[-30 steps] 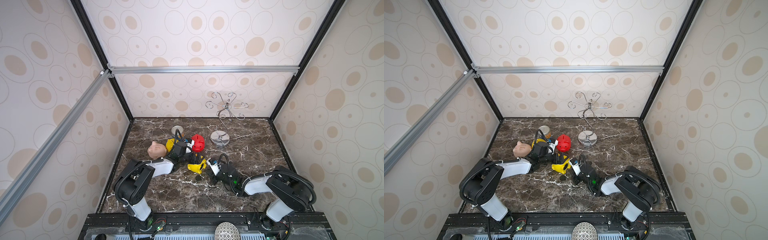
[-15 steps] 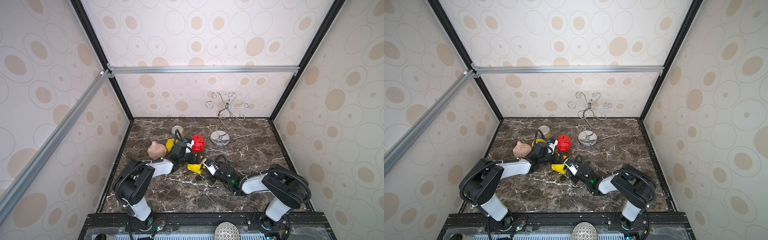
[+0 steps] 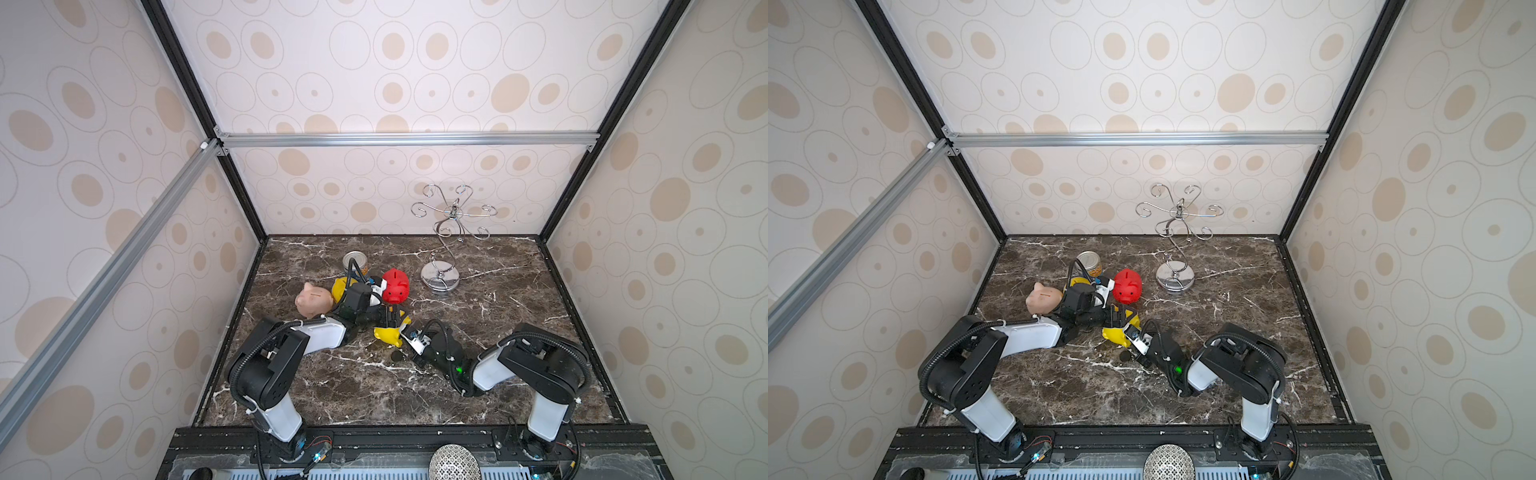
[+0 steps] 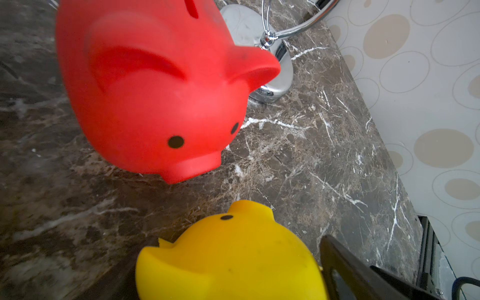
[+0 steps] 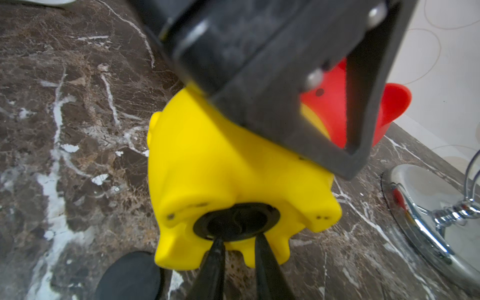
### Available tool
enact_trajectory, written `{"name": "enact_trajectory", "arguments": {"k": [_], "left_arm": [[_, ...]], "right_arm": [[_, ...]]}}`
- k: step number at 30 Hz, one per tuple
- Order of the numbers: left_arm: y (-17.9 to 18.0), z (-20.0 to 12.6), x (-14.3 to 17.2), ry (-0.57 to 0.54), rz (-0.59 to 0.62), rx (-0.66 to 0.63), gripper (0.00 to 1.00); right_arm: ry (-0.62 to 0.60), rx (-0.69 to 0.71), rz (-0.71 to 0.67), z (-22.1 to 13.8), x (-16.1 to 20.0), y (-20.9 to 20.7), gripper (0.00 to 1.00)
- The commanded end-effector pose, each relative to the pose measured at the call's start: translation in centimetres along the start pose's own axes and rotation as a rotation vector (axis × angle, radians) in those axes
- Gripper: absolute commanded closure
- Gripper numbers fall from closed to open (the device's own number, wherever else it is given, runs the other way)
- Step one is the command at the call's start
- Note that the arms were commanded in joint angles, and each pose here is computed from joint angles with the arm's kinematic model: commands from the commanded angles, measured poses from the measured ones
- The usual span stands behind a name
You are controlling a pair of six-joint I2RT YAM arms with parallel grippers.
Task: Open piggy banks
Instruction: Open the lid on the piggy bank.
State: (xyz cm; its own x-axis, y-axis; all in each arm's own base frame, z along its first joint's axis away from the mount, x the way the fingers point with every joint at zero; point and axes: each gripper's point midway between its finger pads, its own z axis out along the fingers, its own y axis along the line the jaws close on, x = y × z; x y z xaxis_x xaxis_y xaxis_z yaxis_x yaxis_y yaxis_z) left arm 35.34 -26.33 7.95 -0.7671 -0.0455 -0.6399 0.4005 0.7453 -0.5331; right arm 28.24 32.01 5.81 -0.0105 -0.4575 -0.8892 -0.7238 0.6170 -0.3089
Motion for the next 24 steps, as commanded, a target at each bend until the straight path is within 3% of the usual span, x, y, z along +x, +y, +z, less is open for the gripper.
{"name": "enact_trajectory", "arguments": {"k": [1, 15, 24], "left_arm": [[2.1, 0.3, 3.5, 0.096, -0.031, -0.058, 0.05], [2.2, 0.7, 4.2, 0.11, -0.045, -0.037, 0.05], [2.2, 0.7, 5.1, 0.122, -0.054, -0.025, 0.06]], "right_arm": [[-0.063, 0.034, -0.04, 0.1, -1.4, -0.3, 0.77], [-0.057, 0.028, -0.091, 1.2, -1.6, 0.4, 0.76], [-0.046, 0.033, -0.126, 2.0, -1.8, 0.5, 0.86]]}}
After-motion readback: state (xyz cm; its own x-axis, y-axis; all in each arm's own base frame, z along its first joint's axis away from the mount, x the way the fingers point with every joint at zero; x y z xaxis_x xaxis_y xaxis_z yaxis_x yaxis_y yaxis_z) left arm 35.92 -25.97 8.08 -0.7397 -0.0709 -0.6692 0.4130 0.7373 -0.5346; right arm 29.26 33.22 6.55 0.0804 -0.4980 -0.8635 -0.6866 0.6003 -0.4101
